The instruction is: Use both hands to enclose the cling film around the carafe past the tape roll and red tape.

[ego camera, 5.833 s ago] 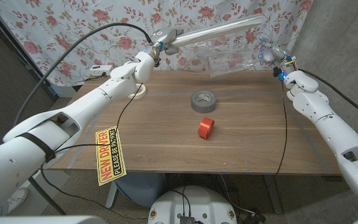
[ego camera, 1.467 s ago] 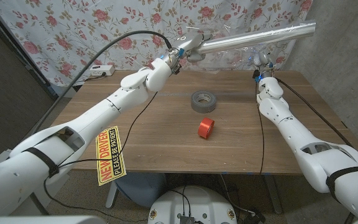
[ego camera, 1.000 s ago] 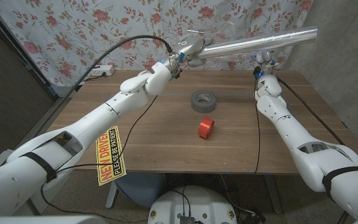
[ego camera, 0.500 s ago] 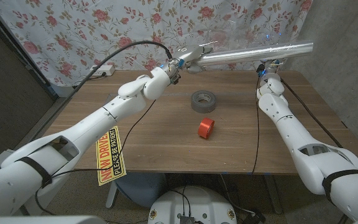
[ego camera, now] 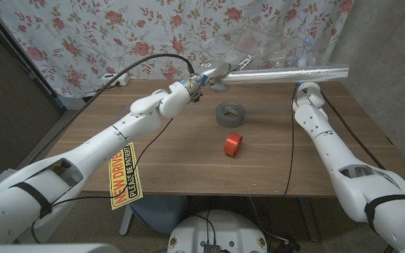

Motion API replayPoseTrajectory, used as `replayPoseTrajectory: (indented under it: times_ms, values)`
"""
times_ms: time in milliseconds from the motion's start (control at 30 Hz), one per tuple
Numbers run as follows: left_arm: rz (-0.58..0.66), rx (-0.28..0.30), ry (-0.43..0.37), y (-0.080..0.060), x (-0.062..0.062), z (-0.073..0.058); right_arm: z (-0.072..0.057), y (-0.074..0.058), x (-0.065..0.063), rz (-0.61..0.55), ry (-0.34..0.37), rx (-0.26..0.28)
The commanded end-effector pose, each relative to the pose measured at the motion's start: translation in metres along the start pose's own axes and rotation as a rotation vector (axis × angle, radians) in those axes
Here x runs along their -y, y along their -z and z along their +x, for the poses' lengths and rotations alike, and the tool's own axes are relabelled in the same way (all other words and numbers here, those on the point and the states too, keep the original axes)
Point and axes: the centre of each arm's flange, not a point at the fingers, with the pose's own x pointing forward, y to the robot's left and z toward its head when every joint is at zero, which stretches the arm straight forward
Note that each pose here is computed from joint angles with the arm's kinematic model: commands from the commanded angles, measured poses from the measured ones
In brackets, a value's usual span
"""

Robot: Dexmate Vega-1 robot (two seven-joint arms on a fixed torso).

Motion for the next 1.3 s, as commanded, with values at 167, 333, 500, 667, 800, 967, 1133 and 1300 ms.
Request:
replayPoseTrajectory:
  times_ms: [167, 333, 500, 667, 800, 967, 1133, 1300]
  values:
    - [0.002, -0.029, 0.046, 0.005, 0.008, -0.019, 0.001, -0.016, 0.002, 0.056, -0.001, 0.017]
    - [-0.005, -0.03, 0.066, 0.004, 0.013, -0.022, 0.002, -0.023, 0.002, 0.083, -0.002, 0.024]
    - [-0.013, -0.032, 0.091, 0.001, 0.02, -0.025, 0.002, -0.03, 0.003, 0.115, -0.002, 0.03]
    - [-0.001, -0.038, 0.108, 0.003, 0.022, -0.028, -0.001, -0.033, 0.006, 0.134, 0.005, 0.028]
    - [0.011, -0.042, 0.122, 0.005, 0.021, -0.03, -0.003, -0.034, 0.01, 0.14, 0.015, 0.027]
    - [0.046, -0.019, 0.147, 0.007, 0.016, -0.027, -0.005, -0.032, 0.014, 0.114, 0.02, 0.025]
    - [0.122, 0.004, 0.147, 0.007, 0.008, -0.026, -0.008, -0.021, 0.017, 0.157, 0.029, 0.003]
    - [0.15, -0.001, 0.168, 0.007, 0.009, -0.028, -0.011, -0.018, 0.018, 0.194, 0.036, -0.008]
